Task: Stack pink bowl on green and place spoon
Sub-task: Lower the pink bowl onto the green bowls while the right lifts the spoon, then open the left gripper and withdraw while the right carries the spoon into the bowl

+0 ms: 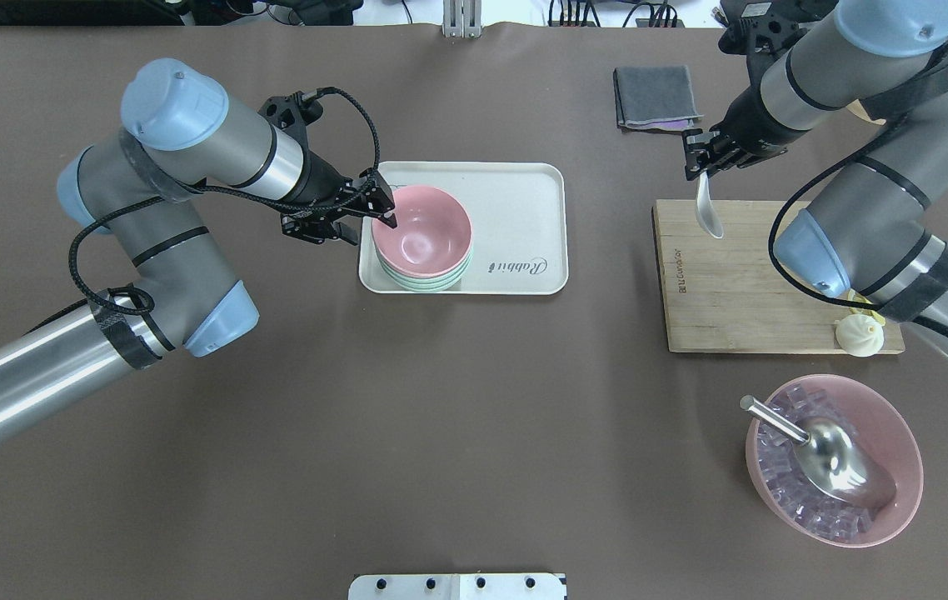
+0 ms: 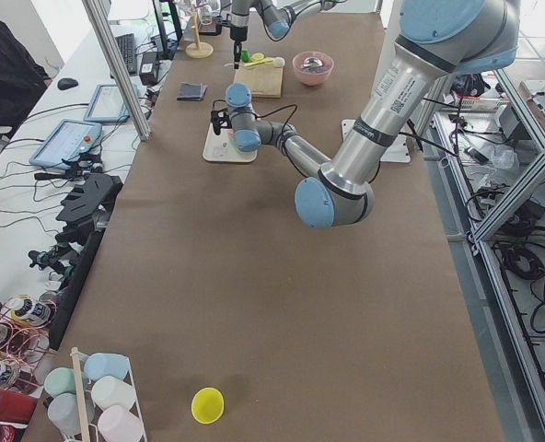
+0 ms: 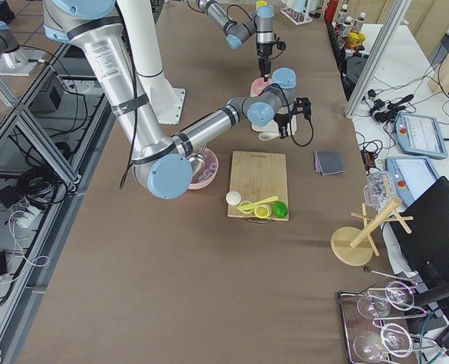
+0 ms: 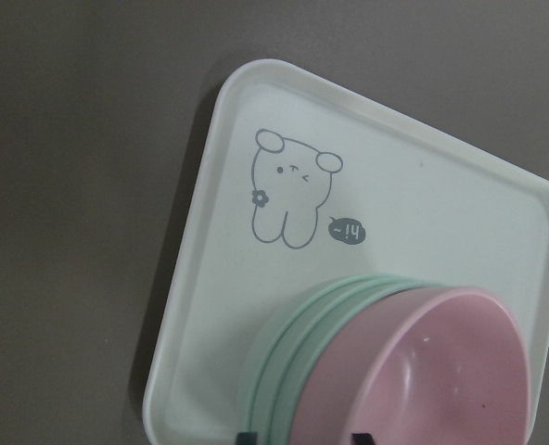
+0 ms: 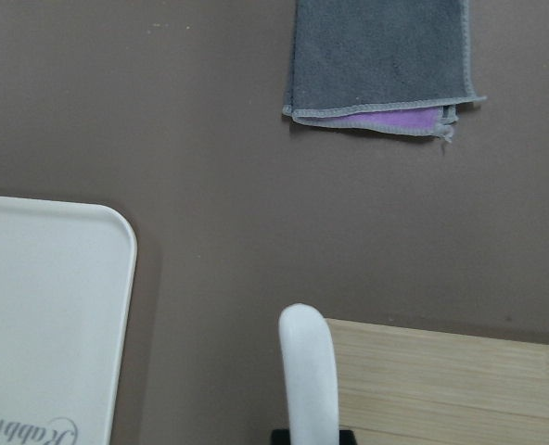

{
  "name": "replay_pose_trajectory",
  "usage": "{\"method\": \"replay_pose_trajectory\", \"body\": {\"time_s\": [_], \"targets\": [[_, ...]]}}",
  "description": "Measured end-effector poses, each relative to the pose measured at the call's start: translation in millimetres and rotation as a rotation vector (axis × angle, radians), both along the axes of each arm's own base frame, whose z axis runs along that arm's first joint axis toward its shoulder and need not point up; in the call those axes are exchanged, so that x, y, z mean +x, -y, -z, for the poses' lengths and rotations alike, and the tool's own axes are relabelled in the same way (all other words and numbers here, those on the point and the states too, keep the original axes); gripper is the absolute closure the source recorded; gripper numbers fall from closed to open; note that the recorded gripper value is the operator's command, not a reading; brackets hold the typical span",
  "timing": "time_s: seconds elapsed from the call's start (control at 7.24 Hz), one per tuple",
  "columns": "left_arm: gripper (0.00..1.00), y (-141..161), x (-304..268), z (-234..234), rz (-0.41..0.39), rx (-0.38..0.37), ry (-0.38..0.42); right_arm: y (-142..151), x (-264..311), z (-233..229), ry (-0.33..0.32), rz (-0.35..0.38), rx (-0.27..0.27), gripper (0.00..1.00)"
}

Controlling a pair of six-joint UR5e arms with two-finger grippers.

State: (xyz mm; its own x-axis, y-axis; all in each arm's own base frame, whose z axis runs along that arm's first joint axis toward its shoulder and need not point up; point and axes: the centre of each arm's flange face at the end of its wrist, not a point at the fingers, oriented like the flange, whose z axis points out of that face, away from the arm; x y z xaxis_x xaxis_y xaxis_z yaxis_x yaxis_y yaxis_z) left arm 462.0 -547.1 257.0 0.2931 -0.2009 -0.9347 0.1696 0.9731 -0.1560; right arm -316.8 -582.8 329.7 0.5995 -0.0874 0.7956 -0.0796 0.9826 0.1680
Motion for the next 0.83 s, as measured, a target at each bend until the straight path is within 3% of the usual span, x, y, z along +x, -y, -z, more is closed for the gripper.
{"method": "replay_pose_trajectory", "body": {"time_s": [0.41,0.69,0.83], "targets": [[0.01,48,-90,-13,-0.012,-0.009,-0.024,-14,-56,88,0.122,-0.040,-0.091,1.00],[0.01,69,-163,-60,-0.007,0.019,-0.002,-39,-114,149,0.177,-0.062,-0.104,1.00],[0.01,73,-184,-79,-0.002,0.028,0.012,-49,-149,174,0.206,-0.112,-0.103,1.00]]}}
